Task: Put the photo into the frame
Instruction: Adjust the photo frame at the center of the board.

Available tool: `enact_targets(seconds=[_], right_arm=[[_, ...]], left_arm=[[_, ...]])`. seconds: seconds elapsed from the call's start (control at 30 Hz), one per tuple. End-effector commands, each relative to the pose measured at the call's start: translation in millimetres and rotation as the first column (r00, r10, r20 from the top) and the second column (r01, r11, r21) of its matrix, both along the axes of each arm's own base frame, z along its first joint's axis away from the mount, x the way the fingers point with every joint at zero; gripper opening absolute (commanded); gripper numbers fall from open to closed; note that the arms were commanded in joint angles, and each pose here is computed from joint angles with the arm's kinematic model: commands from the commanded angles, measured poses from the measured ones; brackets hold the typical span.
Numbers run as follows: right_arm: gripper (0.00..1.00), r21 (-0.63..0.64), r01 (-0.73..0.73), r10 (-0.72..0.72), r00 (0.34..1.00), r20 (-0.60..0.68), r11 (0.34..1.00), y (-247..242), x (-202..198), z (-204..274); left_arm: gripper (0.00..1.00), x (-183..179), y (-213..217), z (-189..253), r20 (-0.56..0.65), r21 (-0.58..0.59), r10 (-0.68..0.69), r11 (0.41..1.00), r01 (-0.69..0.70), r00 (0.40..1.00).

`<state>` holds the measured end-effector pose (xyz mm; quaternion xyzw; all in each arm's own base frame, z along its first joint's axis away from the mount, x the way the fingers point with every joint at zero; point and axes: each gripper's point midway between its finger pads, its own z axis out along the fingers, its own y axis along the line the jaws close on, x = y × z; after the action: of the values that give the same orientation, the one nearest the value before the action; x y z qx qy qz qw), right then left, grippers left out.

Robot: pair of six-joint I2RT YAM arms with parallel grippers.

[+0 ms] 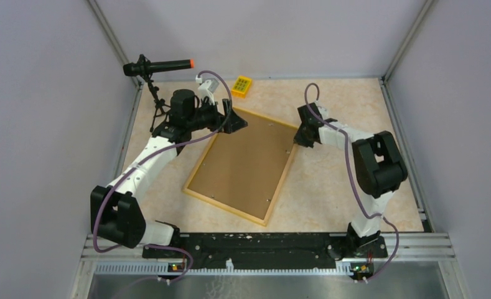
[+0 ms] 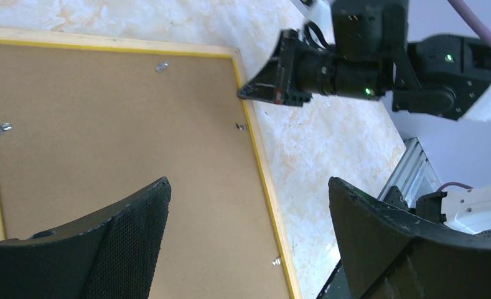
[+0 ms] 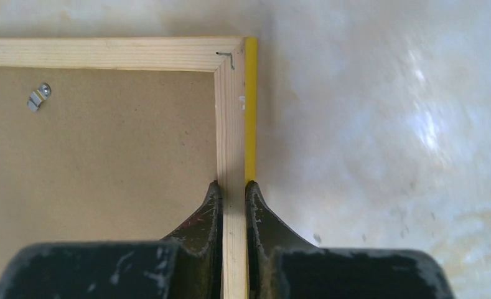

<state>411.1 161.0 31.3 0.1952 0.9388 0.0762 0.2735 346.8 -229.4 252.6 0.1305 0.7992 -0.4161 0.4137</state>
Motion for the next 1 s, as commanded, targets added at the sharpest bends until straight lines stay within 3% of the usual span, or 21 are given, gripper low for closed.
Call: enact_targets(seconds=[0.0,0.17,0.5,0.73,0.97], right_arm=[[0.0,0.051,0.205,-0.199,0.975,-0.099,0.978,-21.7,-57.9,-25.6],[0.0,0.147,0.327,-0.316,0.944,-0.099,0.933,-27.1,-87.2,-24.3],[0.0,0.217,0.512,-0.51,0.857,-0.066,0.831,-61.4,-148.7,-18.8],[0.0,0.309,0.553,-0.577,0.816,-0.017,0.773,-70.1,-167.7,-7.7],[0.0,0.271,0.471,-0.491,0.871,0.004,0.839,-56.2,-166.4,-15.7]], left_arm=[[0.99,2.3,-0.8,5.5,0.029,-0.012,-0.005,1.0,0.005,1.0],[0.99,3.7,-0.6,3.6,0.029,-0.009,-0.001,1.0,0.002,1.0],[0.99,5.8,-1.0,-3.5,0.012,-0.002,0.0,1.0,0.0,1.0],[0.99,8.7,3.0,-2.3,0.025,0.022,0.021,1.0,-0.021,0.999],[0.99,15.9,7.8,-14.7,0.011,0.064,0.046,0.997,-0.047,0.999]])
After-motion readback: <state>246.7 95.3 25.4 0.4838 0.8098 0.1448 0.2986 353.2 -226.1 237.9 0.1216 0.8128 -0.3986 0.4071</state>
